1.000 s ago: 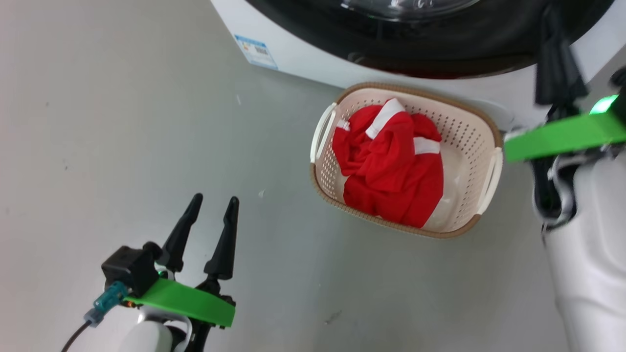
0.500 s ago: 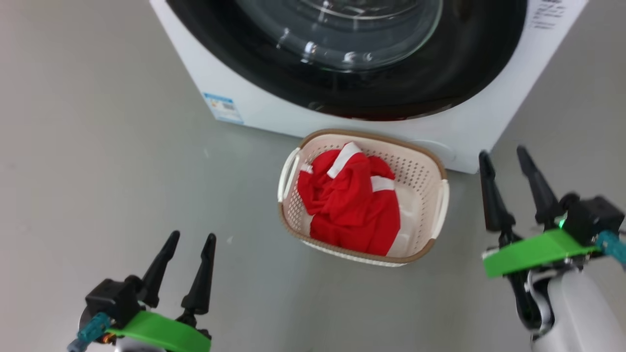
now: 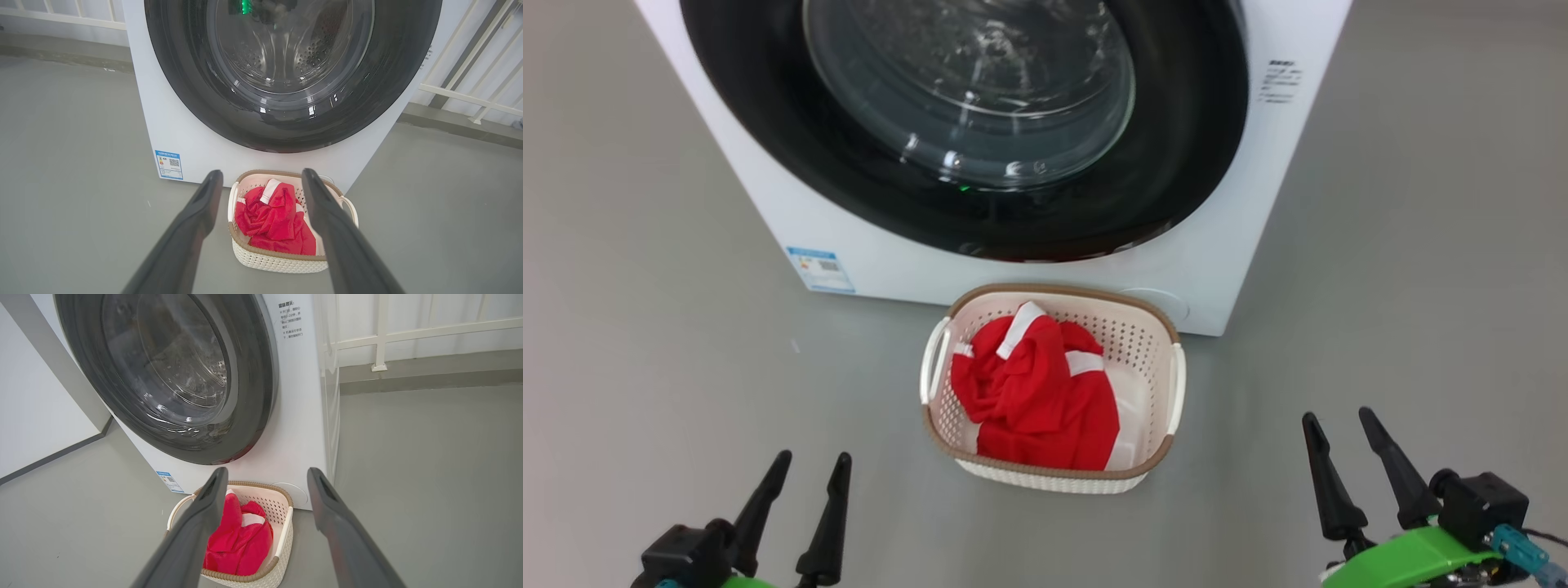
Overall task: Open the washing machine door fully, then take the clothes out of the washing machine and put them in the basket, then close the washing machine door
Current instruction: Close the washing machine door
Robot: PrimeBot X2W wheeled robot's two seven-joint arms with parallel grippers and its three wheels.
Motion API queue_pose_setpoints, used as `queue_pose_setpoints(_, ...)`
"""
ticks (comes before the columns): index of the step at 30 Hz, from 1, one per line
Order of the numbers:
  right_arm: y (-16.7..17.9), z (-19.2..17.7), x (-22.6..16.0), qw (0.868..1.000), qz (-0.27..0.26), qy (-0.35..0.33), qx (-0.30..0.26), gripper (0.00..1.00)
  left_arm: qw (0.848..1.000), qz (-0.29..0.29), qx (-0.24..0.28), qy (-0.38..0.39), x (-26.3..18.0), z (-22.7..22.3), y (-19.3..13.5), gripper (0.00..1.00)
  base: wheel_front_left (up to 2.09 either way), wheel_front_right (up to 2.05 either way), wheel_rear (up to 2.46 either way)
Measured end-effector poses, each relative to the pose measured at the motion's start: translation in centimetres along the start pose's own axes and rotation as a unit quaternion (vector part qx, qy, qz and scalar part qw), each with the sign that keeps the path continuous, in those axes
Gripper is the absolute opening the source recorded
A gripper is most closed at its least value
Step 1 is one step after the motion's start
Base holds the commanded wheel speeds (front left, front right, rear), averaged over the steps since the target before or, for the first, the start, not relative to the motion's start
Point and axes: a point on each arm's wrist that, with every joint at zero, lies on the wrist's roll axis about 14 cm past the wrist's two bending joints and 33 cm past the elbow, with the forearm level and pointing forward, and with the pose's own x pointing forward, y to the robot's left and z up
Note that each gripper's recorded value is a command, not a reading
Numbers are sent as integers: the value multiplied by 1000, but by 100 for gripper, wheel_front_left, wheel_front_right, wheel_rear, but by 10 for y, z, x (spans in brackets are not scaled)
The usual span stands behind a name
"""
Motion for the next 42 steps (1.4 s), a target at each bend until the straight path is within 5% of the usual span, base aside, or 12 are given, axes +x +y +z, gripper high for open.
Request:
queue_pose_setpoints(22,-54,14,-84,994,-102,-29,-2,100,999,-32,-3,-8,-9,3,-19,100,0,0,0)
queue_pose_setpoints(42,-56,12,-88,994,-108,-28,1,100,999,-32,-5,-9,-10,2,-21,100,0,0,0)
